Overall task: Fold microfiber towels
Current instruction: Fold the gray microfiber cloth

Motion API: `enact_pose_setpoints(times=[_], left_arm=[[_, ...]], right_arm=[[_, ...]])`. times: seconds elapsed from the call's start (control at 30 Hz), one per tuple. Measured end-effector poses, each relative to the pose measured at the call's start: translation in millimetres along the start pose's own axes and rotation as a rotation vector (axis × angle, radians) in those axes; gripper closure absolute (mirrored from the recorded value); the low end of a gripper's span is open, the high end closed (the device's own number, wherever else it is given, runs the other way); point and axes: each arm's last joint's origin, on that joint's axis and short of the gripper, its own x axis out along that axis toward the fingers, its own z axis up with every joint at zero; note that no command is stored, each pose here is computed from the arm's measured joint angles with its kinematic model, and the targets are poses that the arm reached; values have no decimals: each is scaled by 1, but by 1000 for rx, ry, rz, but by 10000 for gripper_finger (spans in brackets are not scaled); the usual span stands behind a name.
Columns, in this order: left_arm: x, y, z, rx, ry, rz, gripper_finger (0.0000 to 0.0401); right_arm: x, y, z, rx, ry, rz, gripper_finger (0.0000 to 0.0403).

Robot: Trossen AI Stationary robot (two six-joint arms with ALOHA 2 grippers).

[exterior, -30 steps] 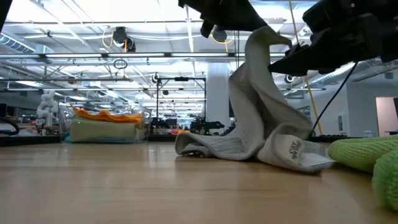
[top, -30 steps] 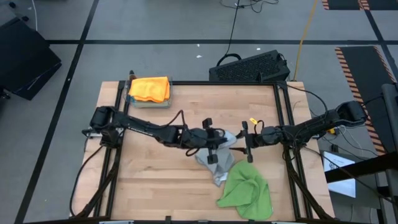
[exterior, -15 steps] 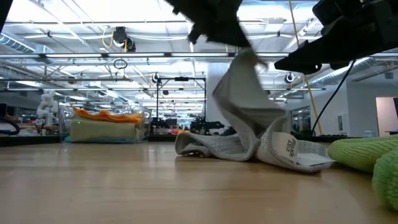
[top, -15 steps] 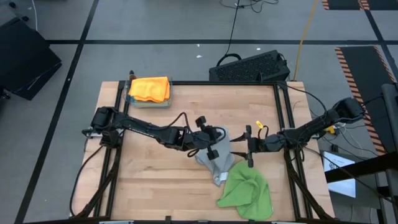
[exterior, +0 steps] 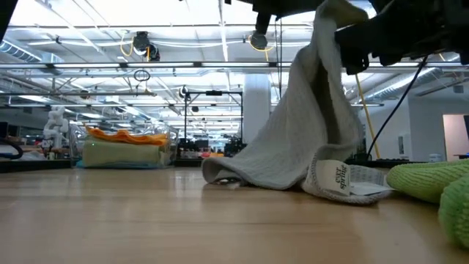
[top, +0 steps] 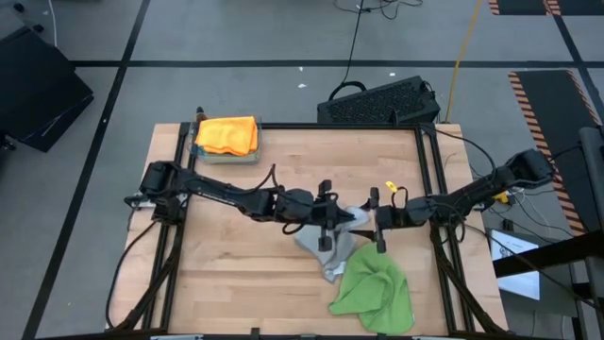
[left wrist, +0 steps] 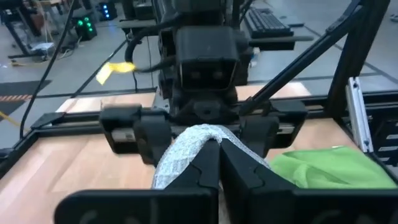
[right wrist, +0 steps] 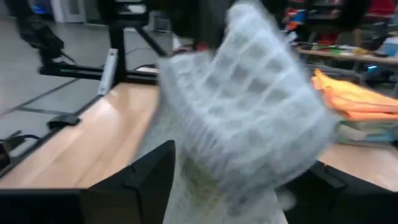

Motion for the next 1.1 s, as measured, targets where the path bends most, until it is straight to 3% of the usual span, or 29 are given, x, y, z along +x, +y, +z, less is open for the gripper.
enact_pose_setpoints(times=[0.2, 0.4, 0.57, 0.7, 0.87, 1.1], left_arm=[[0, 2, 1, 0, -13, -38, 398], [0, 0, -5, -55, 42, -5, 392], [-1, -11, -12, -74, 110, 100, 397], [-3, -15, -16, -65, 150, 173, 394], [-12, -15, -3, -37, 115, 171, 396], [-24, -10, 1, -22, 181, 182, 397]], right_arm=[[1, -1, -5, 13, 43, 131, 227], [1, -1, -5, -26, 46, 133, 317], [0, -2, -13, -66, 129, 111, 390], [0, -3, -19, -79, 188, 63, 389], [-2, -6, -28, -107, 285, -15, 384], [-5, -3, -29, -71, 308, 0, 398]])
